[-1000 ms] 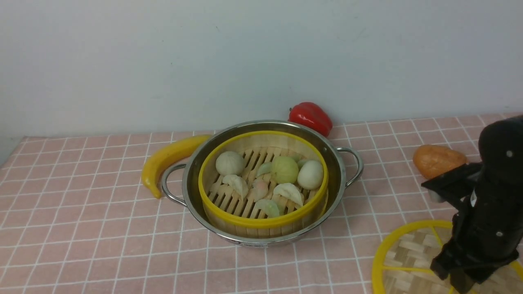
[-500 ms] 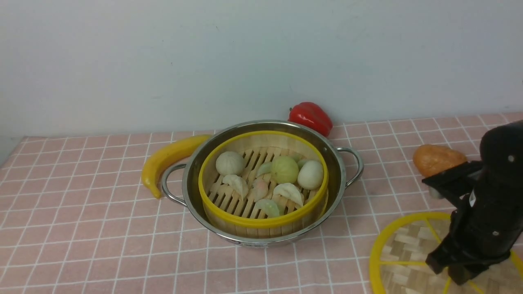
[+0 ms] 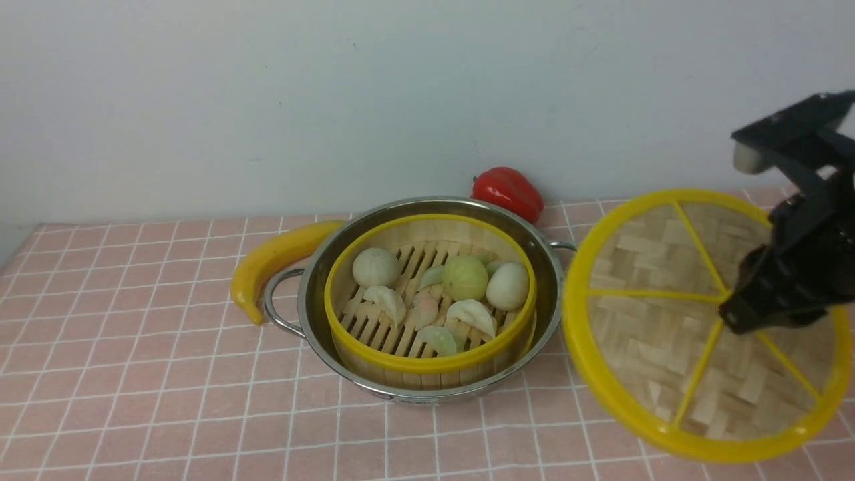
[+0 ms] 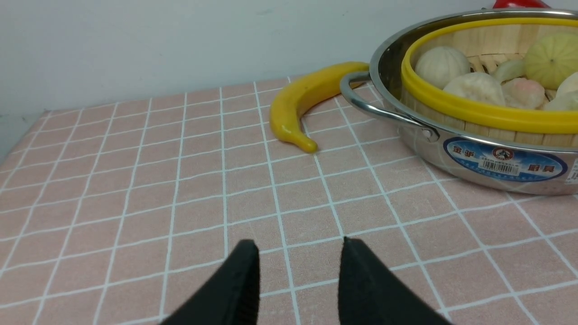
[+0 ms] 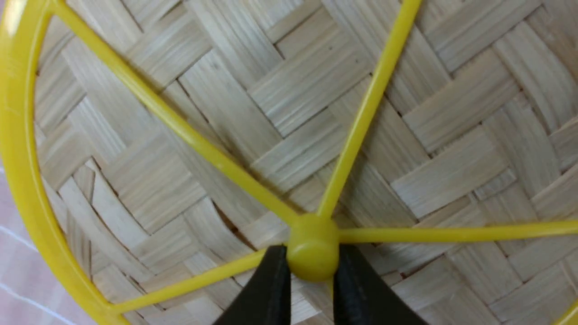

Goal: Place the steamer in the pot on the pink tablecloth, and put the lid on the steamer.
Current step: 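Place the bamboo steamer lid onto the steamer basket in the pot with the right gripper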

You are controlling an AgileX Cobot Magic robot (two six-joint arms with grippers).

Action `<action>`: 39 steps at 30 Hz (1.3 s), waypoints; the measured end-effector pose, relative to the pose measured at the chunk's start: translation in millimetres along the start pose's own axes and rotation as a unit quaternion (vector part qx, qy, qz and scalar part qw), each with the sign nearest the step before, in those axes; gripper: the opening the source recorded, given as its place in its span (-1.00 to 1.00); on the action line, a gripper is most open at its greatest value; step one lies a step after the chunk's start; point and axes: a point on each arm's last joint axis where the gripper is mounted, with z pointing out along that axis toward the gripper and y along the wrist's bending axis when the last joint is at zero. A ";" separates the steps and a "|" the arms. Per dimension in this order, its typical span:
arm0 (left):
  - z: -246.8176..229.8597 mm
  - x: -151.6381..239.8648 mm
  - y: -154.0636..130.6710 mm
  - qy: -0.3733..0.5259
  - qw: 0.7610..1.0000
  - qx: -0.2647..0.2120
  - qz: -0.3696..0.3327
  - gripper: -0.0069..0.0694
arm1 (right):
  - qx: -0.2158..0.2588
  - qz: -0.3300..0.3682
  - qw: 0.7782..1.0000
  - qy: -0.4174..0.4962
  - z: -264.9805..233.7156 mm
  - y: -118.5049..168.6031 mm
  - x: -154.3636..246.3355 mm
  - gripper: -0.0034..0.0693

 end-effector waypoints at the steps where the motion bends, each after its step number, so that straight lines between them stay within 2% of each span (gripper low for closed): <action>1: 0.0 0.0 0.0 0.000 1.000 0.000 0.000 -0.18 | -0.001 -0.005 1.000 0.003 2.1 0.6 -0.5 -0.54; 2: -0.1 0.0 0.0 0.000 1.000 0.000 0.000 -0.18 | -0.021 -0.049 0.999 -0.009 7.1 13.5 -24.5 -0.54; 3: -0.1 0.0 0.0 0.000 1.000 0.000 0.000 -0.18 | -0.021 -0.054 0.998 -0.014 4.9 15.4 -26.5 -0.54; 5: -0.1 0.0 0.0 0.000 1.000 0.000 0.000 -0.18 | -0.033 -0.110 0.993 -0.013 14.1 36.0 -57.3 -0.54; 9: -0.1 -0.1 0.0 -0.001 1.000 0.000 0.000 -0.18 | -0.016 -0.176 0.984 -0.029 32.2 64.2 -103.8 -0.54; 12: -0.1 -0.1 0.0 -0.001 1.000 0.000 0.000 -0.18 | -0.002 -0.192 0.980 -0.046 43.3 76.3 -128.7 -0.54; 16: -0.1 -0.1 0.0 -0.001 1.000 0.000 0.000 -0.18 | -0.008 -0.165 0.984 -0.064 58.5 81.5 -152.6 -0.54; 21: -0.1 -0.1 0.0 -0.001 1.000 0.000 0.000 -0.18 | -0.042 -0.140 0.988 -0.043 80.2 87.1 -153.2 -0.54; 25: -0.1 -0.1 0.0 -0.001 1.000 0.000 0.000 -0.18 | -0.051 -0.126 0.990 -0.043 79.1 91.5 -152.6 -0.54; 30: -0.1 -0.1 0.0 -0.001 1.000 0.000 0.000 -0.18 | -0.037 -0.082 0.992 -0.084 34.0 89.9 -147.7 -0.54; 35: -0.1 -0.1 0.0 -0.001 1.000 0.000 0.001 -0.18 | -0.035 -0.019 0.995 -0.095 -9.3 87.3 -117.7 -0.54; 39: -0.1 -0.1 0.0 -0.001 1.000 0.000 0.001 -0.18 | -0.007 0.005 0.999 -0.040 1.9 78.6 -80.6 -0.54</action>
